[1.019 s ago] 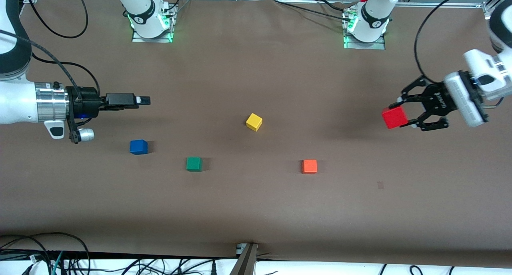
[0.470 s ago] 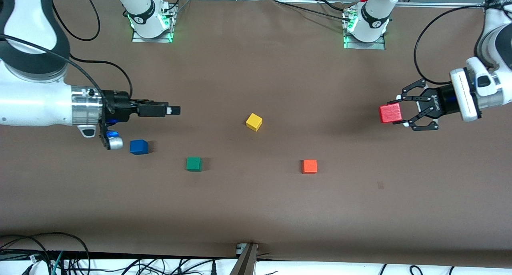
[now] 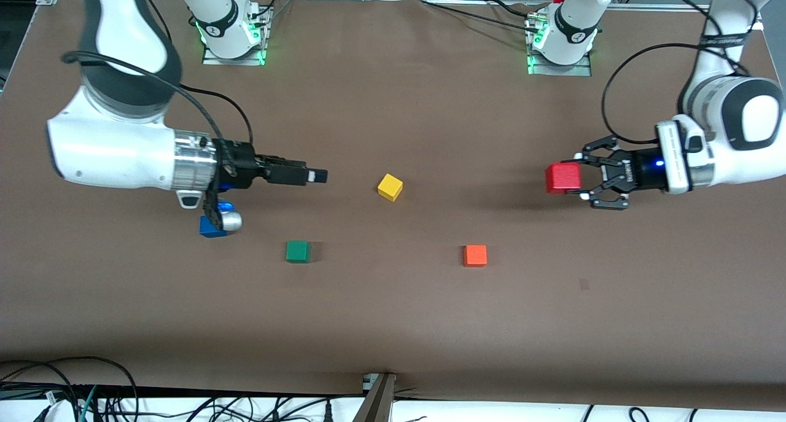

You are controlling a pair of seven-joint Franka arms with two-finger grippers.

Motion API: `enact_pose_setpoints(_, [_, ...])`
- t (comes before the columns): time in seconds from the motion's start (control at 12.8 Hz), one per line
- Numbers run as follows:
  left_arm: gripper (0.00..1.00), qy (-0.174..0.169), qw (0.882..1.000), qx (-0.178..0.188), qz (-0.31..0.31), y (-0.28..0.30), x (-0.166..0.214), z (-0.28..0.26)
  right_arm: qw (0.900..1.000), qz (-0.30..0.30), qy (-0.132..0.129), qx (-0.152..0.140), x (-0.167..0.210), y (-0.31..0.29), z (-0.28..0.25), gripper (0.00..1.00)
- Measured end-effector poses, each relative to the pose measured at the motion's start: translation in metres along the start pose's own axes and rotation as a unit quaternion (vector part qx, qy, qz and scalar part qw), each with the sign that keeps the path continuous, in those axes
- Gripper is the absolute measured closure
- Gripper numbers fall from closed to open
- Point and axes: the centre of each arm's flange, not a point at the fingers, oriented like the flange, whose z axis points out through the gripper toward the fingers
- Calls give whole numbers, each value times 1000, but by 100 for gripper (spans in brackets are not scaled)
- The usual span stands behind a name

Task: Pass red block to right arm, stack on blue
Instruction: 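Bring the red cube toward the right gripper while it approaches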

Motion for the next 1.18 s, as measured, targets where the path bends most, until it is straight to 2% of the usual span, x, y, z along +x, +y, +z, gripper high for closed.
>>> enact_pose_setpoints(0.24, [44, 20, 999, -27, 15, 4, 6, 47, 1000, 3, 4, -3, 6, 2, 19, 0])
enact_pose_setpoints(0.39, [44, 47, 998, -32, 10, 5, 6, 75, 1000, -4, 3, -3, 5, 2, 21, 0])
enact_pose_setpoints(0.94, [44, 93, 995, -16, -16, 7, -2, 170, 999, -43, -11, -11, -9, -7, 41, 0])
enact_pose_setpoints(1.18, [44, 93, 996, -3, -10, 6, 10, 218, 999, -51, -12, -13, -17, -13, 53, 0])
